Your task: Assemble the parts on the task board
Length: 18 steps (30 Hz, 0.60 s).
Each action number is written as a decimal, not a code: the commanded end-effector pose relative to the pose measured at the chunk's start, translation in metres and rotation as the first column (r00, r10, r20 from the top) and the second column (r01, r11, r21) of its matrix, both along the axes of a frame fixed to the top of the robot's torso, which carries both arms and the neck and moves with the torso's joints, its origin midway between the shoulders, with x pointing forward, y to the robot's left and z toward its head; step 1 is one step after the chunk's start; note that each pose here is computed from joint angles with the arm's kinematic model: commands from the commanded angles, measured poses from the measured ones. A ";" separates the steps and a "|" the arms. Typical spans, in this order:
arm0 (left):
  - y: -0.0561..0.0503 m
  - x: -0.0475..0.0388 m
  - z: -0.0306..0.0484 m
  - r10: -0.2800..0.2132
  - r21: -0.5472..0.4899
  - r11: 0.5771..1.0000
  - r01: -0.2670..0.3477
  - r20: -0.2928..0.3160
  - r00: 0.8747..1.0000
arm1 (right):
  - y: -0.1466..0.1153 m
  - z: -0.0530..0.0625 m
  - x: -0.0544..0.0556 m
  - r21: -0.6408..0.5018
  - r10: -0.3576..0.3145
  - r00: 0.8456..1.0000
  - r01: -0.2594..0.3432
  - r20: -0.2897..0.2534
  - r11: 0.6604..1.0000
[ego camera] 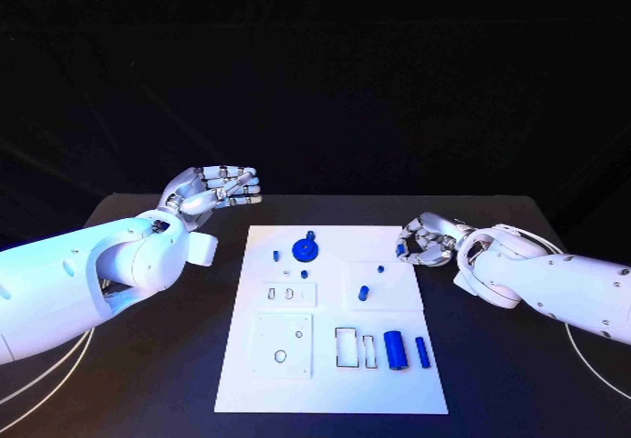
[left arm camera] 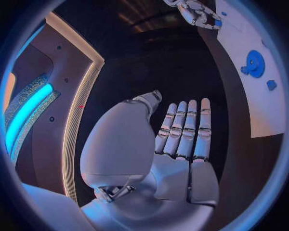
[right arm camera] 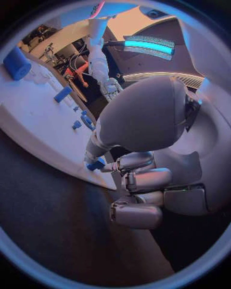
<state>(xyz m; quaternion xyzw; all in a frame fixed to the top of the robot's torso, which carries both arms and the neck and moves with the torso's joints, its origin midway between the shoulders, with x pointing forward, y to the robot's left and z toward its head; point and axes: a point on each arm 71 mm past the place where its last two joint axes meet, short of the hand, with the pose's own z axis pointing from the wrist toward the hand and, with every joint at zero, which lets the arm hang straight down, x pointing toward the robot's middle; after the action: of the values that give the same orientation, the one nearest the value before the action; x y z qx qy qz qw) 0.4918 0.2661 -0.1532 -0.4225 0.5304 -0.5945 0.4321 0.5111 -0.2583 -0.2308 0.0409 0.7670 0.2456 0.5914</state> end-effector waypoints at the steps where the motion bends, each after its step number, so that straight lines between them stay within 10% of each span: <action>1: -0.002 -0.0004 0.0013 -0.017 -0.007 1.000 0.017 0.007 1.000 | 0.001 0.000 0.000 0.013 -0.001 1.000 0.001 0.002 1.000; 18: -0.002 -0.0001 0.0011 -0.018 -0.006 1.000 0.018 0.005 1.000 | 0.003 0.003 0.001 0.072 -0.038 0.999 0.036 0.031 0.997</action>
<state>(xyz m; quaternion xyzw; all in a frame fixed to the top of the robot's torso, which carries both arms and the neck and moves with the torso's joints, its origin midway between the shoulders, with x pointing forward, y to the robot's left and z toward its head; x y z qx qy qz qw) 0.4920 0.2664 -0.1534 -0.4229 0.5308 -0.5940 0.4320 0.5117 -0.2563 -0.2288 0.0661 0.7550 0.2580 0.5992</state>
